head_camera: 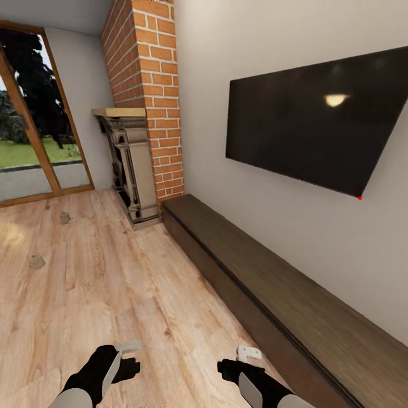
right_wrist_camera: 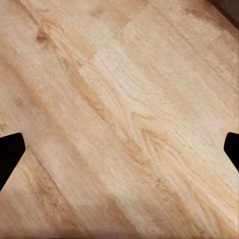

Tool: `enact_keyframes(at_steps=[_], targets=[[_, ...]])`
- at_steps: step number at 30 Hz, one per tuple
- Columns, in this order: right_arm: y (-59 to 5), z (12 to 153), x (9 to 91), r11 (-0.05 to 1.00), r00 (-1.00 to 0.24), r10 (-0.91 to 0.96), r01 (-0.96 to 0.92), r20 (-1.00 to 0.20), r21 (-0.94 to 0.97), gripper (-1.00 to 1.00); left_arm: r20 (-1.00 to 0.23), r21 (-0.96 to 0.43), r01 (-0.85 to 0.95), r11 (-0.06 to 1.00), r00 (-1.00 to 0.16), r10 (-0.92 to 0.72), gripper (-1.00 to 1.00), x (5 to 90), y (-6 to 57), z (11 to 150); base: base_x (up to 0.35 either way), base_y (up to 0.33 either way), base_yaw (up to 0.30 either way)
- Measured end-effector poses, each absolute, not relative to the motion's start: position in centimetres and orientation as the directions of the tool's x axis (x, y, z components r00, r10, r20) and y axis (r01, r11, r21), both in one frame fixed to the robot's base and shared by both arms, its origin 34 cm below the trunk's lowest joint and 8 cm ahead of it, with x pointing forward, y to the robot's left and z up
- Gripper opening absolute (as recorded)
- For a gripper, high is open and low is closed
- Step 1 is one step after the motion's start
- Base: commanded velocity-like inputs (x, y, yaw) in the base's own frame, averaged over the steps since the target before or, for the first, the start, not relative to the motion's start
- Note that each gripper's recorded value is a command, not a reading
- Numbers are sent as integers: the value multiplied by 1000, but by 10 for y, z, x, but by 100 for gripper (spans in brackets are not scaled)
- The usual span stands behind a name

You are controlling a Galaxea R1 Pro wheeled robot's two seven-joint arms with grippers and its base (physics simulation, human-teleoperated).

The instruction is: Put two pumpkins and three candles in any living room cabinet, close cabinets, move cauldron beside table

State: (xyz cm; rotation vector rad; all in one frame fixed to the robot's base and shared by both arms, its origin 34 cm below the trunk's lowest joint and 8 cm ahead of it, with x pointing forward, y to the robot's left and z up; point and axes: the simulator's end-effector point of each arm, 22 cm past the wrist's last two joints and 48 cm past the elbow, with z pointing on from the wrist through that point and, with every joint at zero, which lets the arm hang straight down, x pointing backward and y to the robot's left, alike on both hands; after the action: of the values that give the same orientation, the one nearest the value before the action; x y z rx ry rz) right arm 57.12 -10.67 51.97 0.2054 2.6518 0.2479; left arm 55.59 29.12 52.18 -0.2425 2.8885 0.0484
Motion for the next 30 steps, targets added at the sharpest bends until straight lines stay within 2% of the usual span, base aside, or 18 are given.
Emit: enact_keyframes(at_steps=[17,30], targets=[[-107,549,573,973,-880,185,101,-438,208,100,-241,8,-170,985,-957,-163,100,558,290,551,0,0,292],[-114,574,581,974,-854,198,116,-481,195,100,-240,3,-172,985,-956,-167,100,558,290,573,0,0,292]])
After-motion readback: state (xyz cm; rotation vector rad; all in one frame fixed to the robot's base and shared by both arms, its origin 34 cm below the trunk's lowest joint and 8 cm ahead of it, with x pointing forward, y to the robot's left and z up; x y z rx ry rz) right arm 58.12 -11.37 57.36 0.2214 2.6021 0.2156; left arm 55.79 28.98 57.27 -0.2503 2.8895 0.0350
